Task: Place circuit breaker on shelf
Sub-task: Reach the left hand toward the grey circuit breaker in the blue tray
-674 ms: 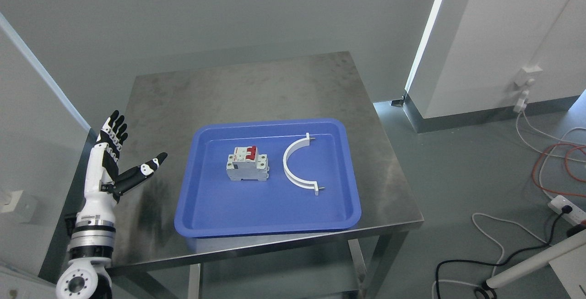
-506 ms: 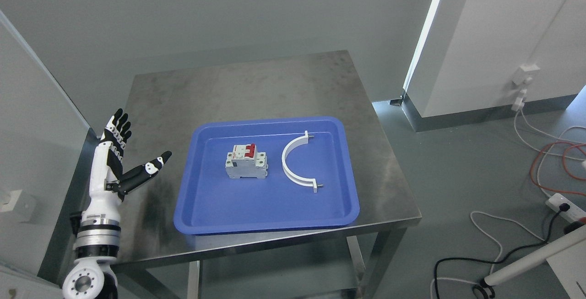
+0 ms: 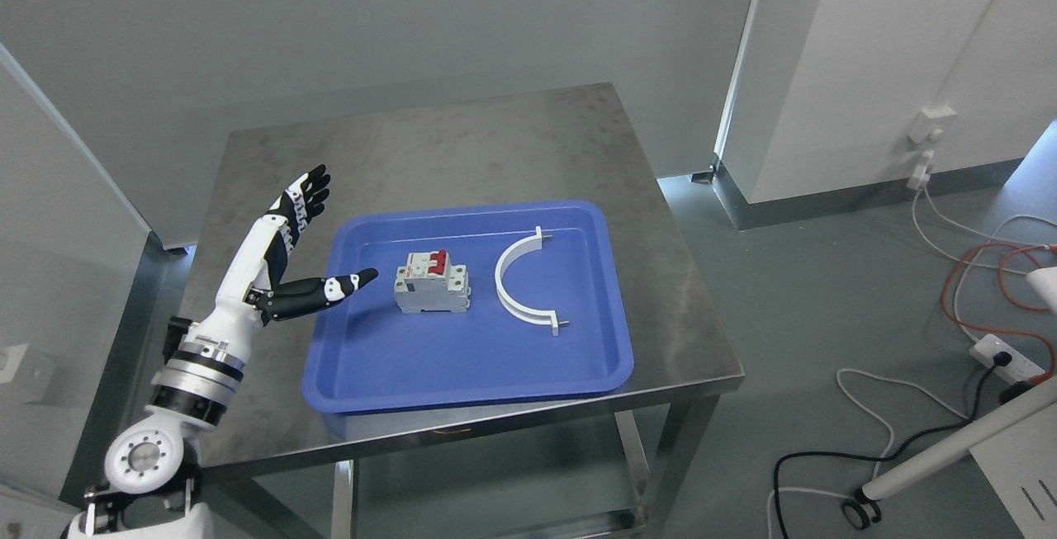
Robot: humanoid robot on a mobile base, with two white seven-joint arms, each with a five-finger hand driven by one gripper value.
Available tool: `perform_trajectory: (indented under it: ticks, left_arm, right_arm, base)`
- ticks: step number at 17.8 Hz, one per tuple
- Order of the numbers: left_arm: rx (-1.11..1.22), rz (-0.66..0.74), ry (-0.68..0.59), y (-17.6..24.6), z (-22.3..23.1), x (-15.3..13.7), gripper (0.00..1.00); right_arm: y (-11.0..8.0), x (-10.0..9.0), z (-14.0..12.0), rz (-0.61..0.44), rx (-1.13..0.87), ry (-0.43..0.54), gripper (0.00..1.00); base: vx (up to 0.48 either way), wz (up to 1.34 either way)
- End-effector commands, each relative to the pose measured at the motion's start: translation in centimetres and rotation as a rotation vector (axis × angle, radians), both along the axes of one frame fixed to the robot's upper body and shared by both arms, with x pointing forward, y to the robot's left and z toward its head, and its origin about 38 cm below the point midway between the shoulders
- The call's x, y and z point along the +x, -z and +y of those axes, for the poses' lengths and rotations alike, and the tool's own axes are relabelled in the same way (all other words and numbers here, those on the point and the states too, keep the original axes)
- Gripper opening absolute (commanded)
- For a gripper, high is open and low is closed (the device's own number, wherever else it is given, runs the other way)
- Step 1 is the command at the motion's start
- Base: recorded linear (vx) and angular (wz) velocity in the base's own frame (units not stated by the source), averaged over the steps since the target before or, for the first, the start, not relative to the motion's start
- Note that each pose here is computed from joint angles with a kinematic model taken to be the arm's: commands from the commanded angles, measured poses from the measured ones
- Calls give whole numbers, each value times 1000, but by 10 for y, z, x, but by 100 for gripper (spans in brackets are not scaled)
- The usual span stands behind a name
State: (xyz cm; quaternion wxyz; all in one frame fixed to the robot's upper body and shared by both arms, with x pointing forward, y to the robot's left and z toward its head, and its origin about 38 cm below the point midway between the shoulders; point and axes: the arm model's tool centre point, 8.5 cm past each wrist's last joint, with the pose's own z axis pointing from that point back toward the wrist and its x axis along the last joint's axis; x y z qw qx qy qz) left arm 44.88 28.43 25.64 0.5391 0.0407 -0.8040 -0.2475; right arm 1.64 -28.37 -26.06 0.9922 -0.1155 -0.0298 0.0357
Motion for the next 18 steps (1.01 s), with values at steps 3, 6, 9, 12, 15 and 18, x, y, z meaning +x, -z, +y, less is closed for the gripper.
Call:
perform_trajectory:
  ticks: [3, 6, 9, 12, 15, 18]
  left_arm:
    - [348, 187, 52, -13, 15, 10, 95]
    - [381, 198, 105, -18, 8, 11, 91]
    - [448, 205, 145, -13, -18, 15, 88]
    - [491, 232, 155, -3, -32, 17, 82]
    - [536, 242, 124, 3, -35, 18, 75]
    - [507, 252, 138, 9, -44, 21, 64]
  right_arm:
    - [-1, 2, -10, -12, -15, -23, 100]
    - [-1, 2, -9, -12, -14, -22, 100]
    - [-1, 2, -9, -12, -14, -23, 100]
    - [-1, 2, -10, -12, -15, -23, 100]
    - [-1, 2, -10, -12, -15, -23, 100]
    - [-1, 2, -9, -12, -14, -23, 100]
  base:
    - [-1, -13]
    - [0, 0]
    - [4, -22]
    - [0, 0]
    - [0, 0]
    - [0, 0]
